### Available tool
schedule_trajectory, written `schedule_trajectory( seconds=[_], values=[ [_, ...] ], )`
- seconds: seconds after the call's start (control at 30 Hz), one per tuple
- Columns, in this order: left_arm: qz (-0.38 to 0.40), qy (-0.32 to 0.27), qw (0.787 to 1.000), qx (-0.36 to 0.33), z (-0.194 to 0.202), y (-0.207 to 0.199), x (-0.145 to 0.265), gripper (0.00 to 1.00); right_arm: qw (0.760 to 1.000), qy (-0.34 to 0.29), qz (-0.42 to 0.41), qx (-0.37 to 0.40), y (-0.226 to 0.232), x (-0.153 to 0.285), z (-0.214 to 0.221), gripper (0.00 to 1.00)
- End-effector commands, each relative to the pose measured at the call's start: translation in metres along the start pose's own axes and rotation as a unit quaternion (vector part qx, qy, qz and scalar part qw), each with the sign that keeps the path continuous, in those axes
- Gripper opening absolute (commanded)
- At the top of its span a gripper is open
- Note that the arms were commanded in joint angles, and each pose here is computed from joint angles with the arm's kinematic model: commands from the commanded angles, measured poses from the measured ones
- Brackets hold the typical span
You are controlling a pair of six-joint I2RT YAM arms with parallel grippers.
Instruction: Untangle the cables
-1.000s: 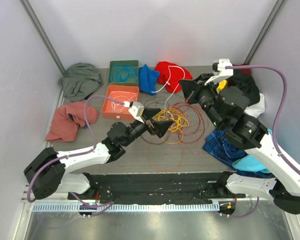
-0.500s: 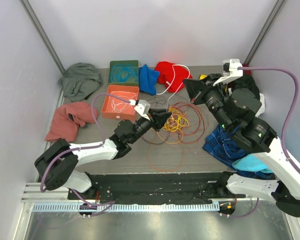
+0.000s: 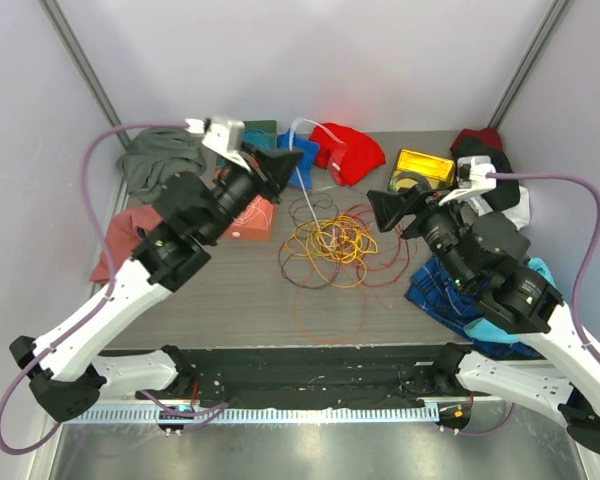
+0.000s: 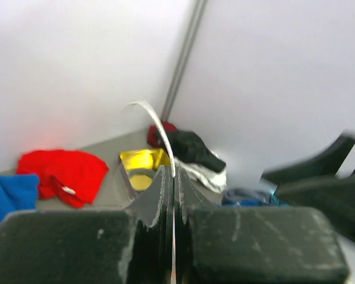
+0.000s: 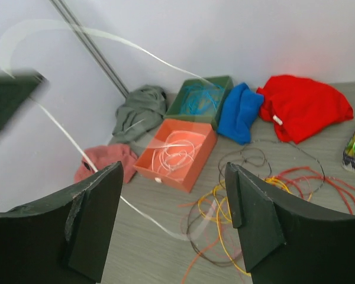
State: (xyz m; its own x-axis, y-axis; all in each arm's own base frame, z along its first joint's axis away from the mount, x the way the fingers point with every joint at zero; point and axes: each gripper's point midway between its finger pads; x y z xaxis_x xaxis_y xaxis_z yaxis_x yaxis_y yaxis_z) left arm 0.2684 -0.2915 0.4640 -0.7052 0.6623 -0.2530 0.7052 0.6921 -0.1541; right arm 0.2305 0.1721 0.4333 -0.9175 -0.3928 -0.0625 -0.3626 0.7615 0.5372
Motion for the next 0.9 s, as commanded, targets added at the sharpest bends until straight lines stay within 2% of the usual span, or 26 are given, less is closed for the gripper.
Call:
schedule_trajectory(
  seconds=[0.0,0.13,0.17,0.23,0.57,0.7,0.87],
  values=[
    [-0.064,0.091,0.993,-0.028,-0.006,0.028,0.013,0.00,1.000,0.015,0.016,-0.005,-0.011,-0.005,0.022,0.79],
    [-0.123,0.134,0.983,-0.027,-0.014,0.060,0.002,0.00,0.999,0.027,0.028,-0.004,-0.022,-0.005,0.038,0.80],
    [-0.141,0.122,0.982,-0.015,-0.032,0.073,0.001,0.00,0.999,0.030,0.027,-0.005,-0.023,-0.005,0.041,0.80],
    [-0.168,0.140,0.976,-0.006,-0.028,0.095,0.000,0.00,0.999,0.035,0.030,-0.006,-0.028,-0.004,0.049,0.80],
    [-0.258,0.103,0.960,-0.012,-0.074,0.159,-0.004,0.00,0.998,0.045,0.034,-0.006,-0.040,0.003,0.066,0.79],
    [-0.242,0.073,0.968,-0.002,-0.098,0.151,-0.010,0.00,0.998,0.054,0.036,-0.002,-0.044,-0.001,0.080,0.79],
    [-0.184,0.049,0.981,0.039,-0.118,0.124,-0.017,0.00,0.996,0.089,0.025,-0.003,-0.048,-0.016,0.121,0.81]
  ],
)
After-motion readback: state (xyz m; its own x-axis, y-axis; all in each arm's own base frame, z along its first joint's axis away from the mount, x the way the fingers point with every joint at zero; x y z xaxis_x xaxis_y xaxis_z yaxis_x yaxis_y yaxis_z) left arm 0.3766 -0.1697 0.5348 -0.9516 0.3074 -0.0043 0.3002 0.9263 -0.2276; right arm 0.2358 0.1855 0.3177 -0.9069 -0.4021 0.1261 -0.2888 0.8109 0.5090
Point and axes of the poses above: each gripper's point midway between its finger pads, its own x axis back along the fingers, its own y axis along the line the jaws close on, z = x × y, and after that the axes turned 8 degrees about -x, right-handed
